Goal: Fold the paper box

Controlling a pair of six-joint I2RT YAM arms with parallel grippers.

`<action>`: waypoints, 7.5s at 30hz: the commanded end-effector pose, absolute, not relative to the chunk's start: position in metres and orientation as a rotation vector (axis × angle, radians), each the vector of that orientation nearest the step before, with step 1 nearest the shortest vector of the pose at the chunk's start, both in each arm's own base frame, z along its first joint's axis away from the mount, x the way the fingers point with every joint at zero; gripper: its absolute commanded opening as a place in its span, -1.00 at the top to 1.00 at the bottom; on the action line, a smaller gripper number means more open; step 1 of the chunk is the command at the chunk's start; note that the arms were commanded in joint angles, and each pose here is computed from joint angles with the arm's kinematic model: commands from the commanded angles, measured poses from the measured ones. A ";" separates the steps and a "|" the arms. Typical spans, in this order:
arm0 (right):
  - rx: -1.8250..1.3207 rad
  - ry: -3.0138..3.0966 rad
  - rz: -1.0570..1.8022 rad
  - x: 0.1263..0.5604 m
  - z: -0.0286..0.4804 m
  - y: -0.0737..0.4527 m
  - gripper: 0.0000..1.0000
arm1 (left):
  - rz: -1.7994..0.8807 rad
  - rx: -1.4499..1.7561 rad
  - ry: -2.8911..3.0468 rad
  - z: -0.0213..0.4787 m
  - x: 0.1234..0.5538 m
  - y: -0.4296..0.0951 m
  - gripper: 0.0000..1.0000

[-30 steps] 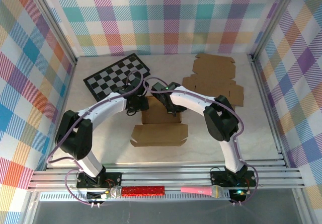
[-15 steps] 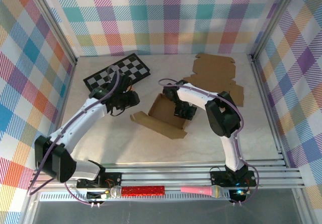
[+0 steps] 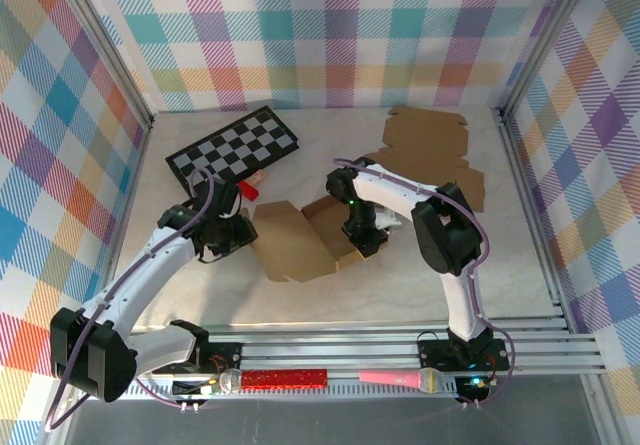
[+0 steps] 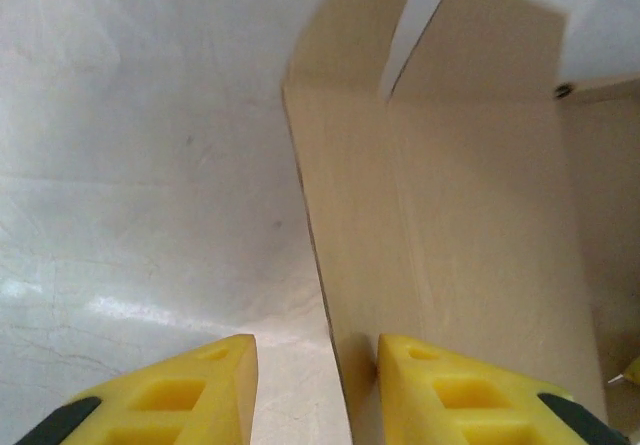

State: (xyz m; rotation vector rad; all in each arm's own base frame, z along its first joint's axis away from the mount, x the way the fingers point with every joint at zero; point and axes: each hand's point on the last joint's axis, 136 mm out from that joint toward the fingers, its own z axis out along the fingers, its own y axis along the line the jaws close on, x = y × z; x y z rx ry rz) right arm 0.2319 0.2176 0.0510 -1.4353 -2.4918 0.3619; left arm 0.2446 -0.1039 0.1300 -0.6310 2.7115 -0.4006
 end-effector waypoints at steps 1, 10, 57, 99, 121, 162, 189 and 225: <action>-1.574 -2.272 0.393 0.209 0.049 0.227 1.00 | -0.452 -0.705 2.666 0.131 0.235 -0.101 0.29; -1.576 -2.273 0.427 0.206 0.042 0.224 1.00 | -0.486 -0.656 2.433 0.244 0.251 -0.088 -0.15; -1.500 -2.554 -0.164 0.239 0.117 0.269 -0.24 | -0.897 -0.574 2.664 0.129 0.316 -0.180 0.26; 0.305 -3.223 -0.977 0.297 0.219 0.406 0.71 | -0.893 -0.549 2.674 0.131 0.323 -0.188 0.26; -1.556 -3.192 -0.342 0.301 0.256 0.279 1.00 | -0.570 -0.474 2.594 0.194 0.276 -0.130 -0.13; -1.906 -2.864 -0.014 0.303 0.220 0.236 1.00 | -0.607 0.787 2.273 0.176 0.257 -0.240 -0.10; -1.788 -2.936 -0.170 0.312 0.223 0.237 0.92 | -0.471 0.819 2.271 0.172 0.278 -0.251 0.99; 1.667 -3.321 -1.170 0.345 0.203 0.213 -0.64 | -0.514 1.021 2.347 0.178 0.265 -0.190 1.00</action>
